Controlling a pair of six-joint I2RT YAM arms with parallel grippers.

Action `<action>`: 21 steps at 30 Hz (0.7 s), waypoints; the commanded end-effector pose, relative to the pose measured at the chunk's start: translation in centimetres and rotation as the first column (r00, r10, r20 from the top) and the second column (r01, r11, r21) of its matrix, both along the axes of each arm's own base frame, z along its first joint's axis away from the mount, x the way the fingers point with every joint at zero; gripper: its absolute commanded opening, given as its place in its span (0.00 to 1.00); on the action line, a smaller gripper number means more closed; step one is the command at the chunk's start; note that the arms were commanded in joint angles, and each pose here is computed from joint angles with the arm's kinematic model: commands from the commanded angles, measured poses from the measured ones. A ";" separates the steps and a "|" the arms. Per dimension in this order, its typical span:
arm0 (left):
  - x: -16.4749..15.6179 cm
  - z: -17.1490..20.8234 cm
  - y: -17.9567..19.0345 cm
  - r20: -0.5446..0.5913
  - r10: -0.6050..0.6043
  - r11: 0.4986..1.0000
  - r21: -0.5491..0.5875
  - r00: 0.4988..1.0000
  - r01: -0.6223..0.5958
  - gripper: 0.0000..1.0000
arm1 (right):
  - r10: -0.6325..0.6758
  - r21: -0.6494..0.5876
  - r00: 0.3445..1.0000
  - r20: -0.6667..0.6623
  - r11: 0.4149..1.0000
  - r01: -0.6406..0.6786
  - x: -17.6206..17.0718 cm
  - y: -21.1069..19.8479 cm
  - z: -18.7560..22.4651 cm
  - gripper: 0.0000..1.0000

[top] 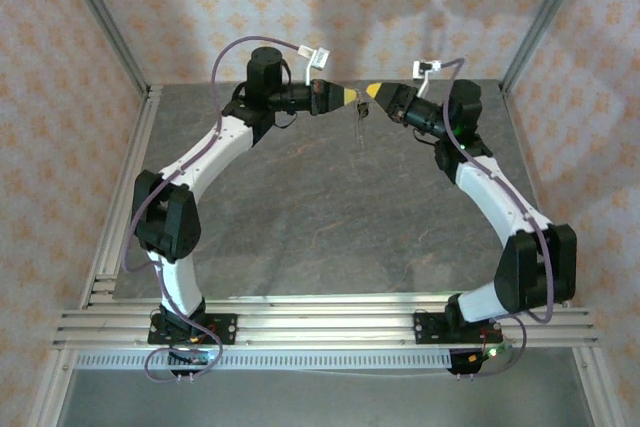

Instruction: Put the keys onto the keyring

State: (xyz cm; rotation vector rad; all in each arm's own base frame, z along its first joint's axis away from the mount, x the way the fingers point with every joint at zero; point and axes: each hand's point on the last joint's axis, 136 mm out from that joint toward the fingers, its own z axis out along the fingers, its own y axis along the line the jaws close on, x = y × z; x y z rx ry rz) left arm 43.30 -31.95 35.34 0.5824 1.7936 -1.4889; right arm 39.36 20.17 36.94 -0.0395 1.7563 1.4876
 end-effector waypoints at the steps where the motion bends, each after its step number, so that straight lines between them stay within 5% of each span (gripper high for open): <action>1: -0.6 5.8 1.1 0.122 0.069 0.991 -0.119 0.990 -0.054 0.00 | -0.094 -0.001 0.990 0.109 0.996 0.094 -1.6 -1.7 3.0 0.33; 8: -1.2 7.0 1.2 0.130 0.089 0.985 -0.159 0.987 -0.067 0.00 | -0.175 -0.103 0.973 0.151 0.976 0.191 -3.3 -2.9 1.4 0.48; 21: -2.4 7.8 0.5 0.127 0.081 0.978 -0.202 0.989 -0.055 0.00 | -0.168 -0.240 0.957 0.237 0.944 0.225 -4.2 -1.0 0.5 0.50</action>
